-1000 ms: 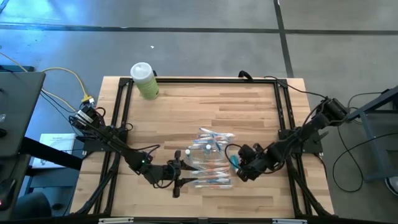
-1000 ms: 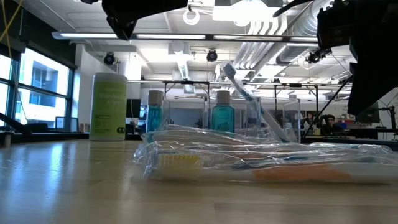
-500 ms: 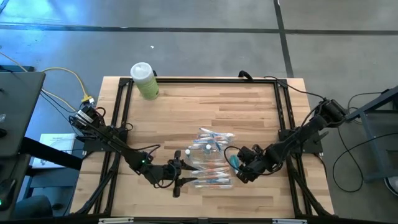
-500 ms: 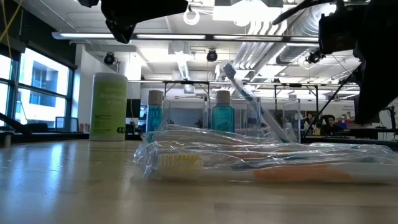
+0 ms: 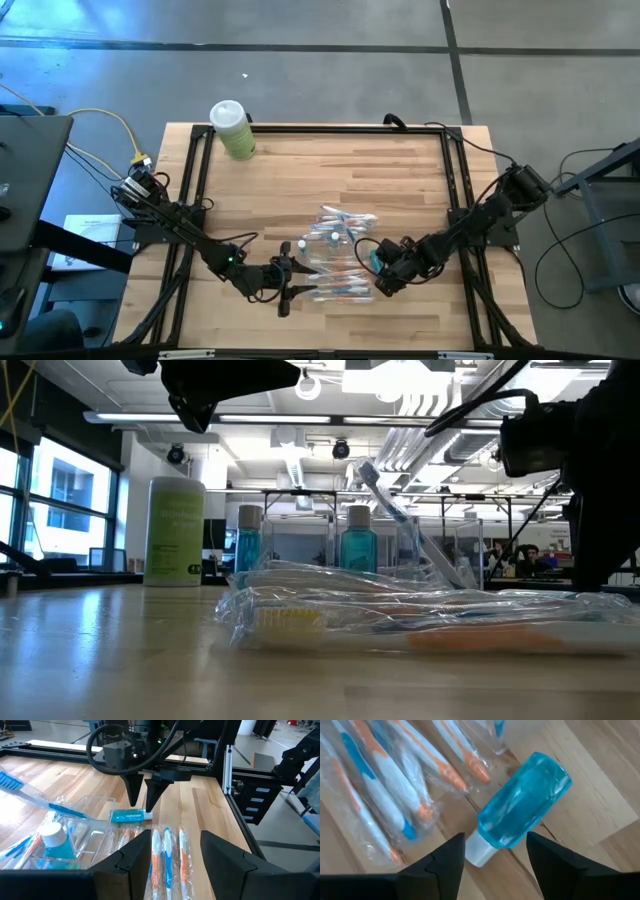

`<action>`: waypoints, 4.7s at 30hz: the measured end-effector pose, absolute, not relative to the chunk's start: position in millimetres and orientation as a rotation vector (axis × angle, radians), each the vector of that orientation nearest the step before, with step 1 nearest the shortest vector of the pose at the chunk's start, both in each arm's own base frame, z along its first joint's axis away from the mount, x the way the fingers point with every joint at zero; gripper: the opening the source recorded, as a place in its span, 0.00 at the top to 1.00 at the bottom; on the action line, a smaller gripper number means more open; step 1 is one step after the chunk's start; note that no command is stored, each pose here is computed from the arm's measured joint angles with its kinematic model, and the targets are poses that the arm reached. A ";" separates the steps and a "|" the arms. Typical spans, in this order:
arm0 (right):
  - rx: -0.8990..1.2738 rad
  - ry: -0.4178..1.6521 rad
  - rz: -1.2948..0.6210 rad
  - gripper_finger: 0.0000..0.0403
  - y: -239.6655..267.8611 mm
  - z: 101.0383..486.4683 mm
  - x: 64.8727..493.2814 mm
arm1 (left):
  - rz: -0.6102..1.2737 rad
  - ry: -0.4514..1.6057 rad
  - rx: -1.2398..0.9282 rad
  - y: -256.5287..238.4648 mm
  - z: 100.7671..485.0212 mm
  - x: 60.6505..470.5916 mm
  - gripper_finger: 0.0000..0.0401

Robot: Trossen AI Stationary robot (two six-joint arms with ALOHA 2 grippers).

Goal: Pick & Place toothbrushing station
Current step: Put the mouthwash into the transparent organizer

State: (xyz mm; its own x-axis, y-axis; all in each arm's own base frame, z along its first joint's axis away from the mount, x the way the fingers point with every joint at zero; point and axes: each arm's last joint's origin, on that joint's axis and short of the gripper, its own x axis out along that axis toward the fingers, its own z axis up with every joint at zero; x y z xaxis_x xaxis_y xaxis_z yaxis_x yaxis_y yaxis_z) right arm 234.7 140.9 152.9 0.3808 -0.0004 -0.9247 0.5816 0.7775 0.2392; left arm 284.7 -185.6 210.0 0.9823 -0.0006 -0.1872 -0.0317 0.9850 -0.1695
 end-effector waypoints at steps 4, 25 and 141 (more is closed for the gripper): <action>0.598 1.129 -0.403 0.50 140.7 152.9 234.8 | 0.016 0.192 -0.170 -185.6 209.5 284.6 0.59; 0.549 1.205 -0.466 0.50 141.1 123.4 242.1 | 0.016 0.193 -0.168 -185.6 209.4 284.5 0.59; -0.685 0.508 0.263 0.69 175.6 228.1 302.7 | -0.115 0.329 -1.582 -134.6 218.4 318.7 0.59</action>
State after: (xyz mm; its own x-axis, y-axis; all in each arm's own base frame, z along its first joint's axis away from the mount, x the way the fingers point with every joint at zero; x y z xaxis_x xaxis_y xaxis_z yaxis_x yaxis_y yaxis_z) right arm 302.7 175.6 228.1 0.8471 0.0671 -0.5272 -0.3923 0.7482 -0.5351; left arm 318.7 -134.6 218.4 0.9516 -0.2785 -0.1300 -0.1372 -0.0063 -0.9905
